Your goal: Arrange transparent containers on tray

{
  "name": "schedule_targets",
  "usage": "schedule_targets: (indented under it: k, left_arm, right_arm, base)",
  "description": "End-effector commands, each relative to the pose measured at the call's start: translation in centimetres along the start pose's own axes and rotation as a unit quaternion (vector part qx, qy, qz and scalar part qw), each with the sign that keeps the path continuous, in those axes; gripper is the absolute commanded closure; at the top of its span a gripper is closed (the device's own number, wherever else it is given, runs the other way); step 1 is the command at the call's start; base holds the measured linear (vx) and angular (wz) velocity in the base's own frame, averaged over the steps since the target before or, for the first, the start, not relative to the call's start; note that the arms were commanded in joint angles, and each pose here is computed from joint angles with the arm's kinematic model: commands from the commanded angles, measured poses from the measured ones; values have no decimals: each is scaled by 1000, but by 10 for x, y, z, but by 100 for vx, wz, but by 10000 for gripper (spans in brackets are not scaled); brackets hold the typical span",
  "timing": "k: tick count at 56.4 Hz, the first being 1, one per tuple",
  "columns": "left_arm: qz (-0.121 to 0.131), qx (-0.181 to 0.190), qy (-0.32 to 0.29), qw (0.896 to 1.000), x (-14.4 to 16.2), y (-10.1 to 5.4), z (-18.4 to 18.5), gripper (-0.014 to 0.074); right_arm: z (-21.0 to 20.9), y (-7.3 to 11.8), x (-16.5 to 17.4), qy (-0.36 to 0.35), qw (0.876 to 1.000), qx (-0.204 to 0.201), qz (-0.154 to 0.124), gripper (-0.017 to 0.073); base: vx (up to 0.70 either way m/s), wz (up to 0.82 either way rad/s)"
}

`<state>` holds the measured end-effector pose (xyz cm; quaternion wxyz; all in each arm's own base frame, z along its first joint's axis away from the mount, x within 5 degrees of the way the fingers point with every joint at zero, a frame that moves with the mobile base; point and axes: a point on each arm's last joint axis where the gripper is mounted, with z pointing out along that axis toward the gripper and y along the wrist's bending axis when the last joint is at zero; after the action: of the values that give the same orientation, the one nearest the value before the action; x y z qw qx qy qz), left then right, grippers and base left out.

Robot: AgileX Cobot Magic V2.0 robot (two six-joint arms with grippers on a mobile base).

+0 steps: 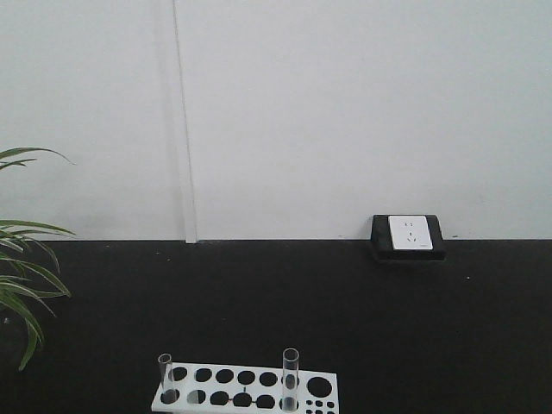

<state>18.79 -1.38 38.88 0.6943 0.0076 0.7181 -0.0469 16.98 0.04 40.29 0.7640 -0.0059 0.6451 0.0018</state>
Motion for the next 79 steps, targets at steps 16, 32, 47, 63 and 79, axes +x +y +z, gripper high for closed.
schedule_targets:
  k: [16, 32, 47, 63, 79]
  left_arm:
    - [-7, -4, -75, 997, -23, 0, -5, 16]
    - [-7, -8, -76, 997, -8, 2, -4, 40]
    - [2, -22, -84, 996, 43, 7, -16, 40]
    - [78, 45, -61, 994, 109, -6, -26, 40]
    - [72, 206, -22, 976, 151, -37, -5, 40]
  right_arm:
    - [1, 0, -19, -62, 998, -3, 22, -145]
    - [-6, 9, 10, -143, 989, -46, 17, -48]
    - [-20, 27, 65, -111, 985, -131, -8, -6]
    - [-17, 38, 106, -27, 981, -186, -47, -6]
    - [6, 50, 134, -22, 966, -256, 1, -6]
  base:
    - [0, 0]
    - [0, 0]
    - [0, 0]
    - [0, 0]
    - [0, 0]
